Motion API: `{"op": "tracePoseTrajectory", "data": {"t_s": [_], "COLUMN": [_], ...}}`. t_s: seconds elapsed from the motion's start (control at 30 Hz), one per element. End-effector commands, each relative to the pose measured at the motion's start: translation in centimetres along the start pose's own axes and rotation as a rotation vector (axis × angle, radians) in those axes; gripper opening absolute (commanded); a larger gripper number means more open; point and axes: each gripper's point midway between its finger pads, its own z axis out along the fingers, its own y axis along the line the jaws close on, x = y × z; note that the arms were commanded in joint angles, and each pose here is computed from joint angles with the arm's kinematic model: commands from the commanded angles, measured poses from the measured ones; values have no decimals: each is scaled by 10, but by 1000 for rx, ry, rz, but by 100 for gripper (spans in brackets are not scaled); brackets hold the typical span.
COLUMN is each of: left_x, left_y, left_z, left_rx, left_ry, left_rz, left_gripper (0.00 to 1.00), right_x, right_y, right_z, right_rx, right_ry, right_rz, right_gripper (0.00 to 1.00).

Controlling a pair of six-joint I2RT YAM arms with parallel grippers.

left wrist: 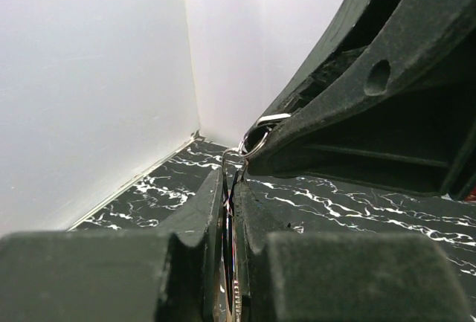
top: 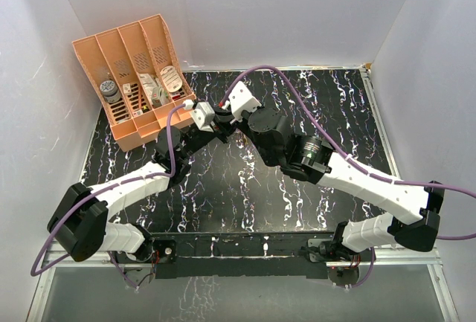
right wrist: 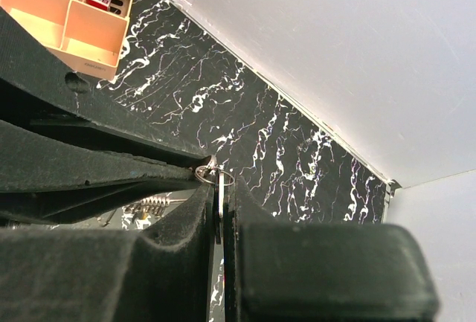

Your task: Remove the keys from the keyring

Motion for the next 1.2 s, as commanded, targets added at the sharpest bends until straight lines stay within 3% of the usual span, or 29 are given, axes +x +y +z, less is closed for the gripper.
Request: {"op": "tracePoseTrajectory", "data": {"t_s": [0.0, 0.27, 0.67, 1.17], "left_x": [-13, -29, -47, -66], "left_y": [32, 64, 87, 87], "left_z": [-5, -22, -45, -47], "left_rx": [-170, -340, -488, -510], "left_ry": [29, 76, 79, 2], "left_rz": [96, 248, 355, 339], "left_gripper": [0, 0, 0, 0], "right_x": [-38, -47, -47, -27], "right_y": [-36, -53, -52, 4], "right_z": [-21, -36, -35, -12], "right_rx": [72, 89, 79, -73], "right_ry": [-130, -164, -164, -124], "right_rz": [132, 166, 163, 164], "right_gripper": [0, 0, 0, 0]}}
